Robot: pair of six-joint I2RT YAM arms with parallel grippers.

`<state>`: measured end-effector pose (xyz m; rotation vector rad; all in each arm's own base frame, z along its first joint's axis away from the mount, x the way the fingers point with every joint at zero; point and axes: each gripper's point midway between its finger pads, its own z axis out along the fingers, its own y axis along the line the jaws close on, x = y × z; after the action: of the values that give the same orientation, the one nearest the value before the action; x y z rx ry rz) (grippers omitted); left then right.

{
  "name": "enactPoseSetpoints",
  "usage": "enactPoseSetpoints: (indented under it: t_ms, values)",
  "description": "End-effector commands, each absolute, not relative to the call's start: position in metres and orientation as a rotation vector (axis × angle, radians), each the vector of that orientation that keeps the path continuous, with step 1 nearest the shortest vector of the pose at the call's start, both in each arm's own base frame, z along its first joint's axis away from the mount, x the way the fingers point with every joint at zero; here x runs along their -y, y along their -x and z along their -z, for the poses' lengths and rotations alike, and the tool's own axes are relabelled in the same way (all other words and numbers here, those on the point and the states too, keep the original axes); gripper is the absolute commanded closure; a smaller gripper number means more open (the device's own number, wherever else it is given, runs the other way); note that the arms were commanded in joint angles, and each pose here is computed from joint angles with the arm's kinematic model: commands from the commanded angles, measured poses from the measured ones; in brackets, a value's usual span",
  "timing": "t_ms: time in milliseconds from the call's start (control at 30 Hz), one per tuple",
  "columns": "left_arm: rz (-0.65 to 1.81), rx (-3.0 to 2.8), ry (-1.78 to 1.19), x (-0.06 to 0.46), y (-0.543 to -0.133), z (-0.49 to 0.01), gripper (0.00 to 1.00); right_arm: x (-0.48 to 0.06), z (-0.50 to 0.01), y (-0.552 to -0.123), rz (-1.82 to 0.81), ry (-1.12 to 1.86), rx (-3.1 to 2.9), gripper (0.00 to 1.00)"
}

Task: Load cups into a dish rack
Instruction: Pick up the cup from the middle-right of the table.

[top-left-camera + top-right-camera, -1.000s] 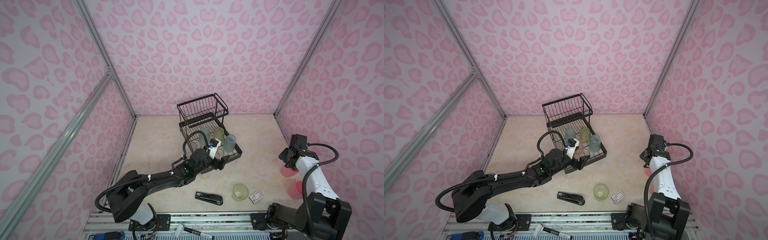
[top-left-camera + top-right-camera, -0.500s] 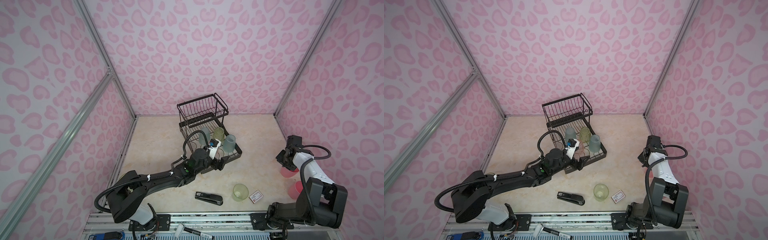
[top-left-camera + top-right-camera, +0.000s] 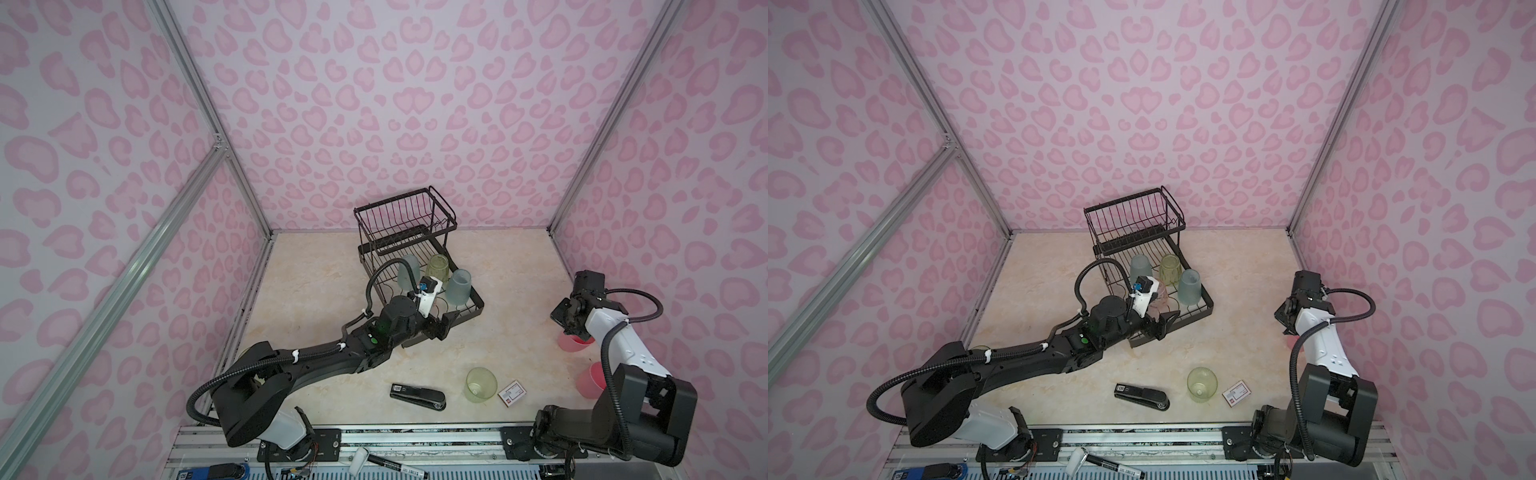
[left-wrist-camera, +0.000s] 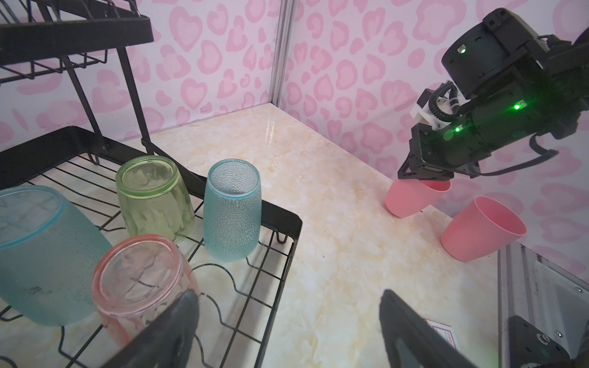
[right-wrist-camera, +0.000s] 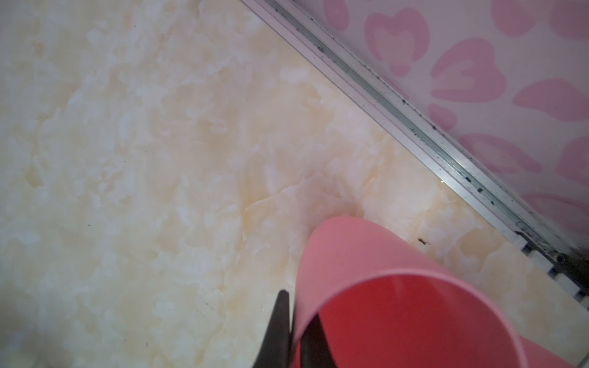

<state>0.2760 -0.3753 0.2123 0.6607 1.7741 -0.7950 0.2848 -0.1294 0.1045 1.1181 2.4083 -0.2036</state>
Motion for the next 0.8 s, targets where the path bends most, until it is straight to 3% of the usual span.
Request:
enactPoseSetpoints:
  t_ms: [0, 767]
  values:
    - [0.8, -1.754, -0.636, 0.374, -0.277, -0.226, 0.1, 0.127, -0.111, -0.287, 0.196, -1.092, -2.401, 0.97]
    - [0.757, -1.809, -0.562, 0.35, -0.274, -0.224, 0.1, 0.061, -0.206, -0.32, 0.015, -0.758, -2.262, 1.0]
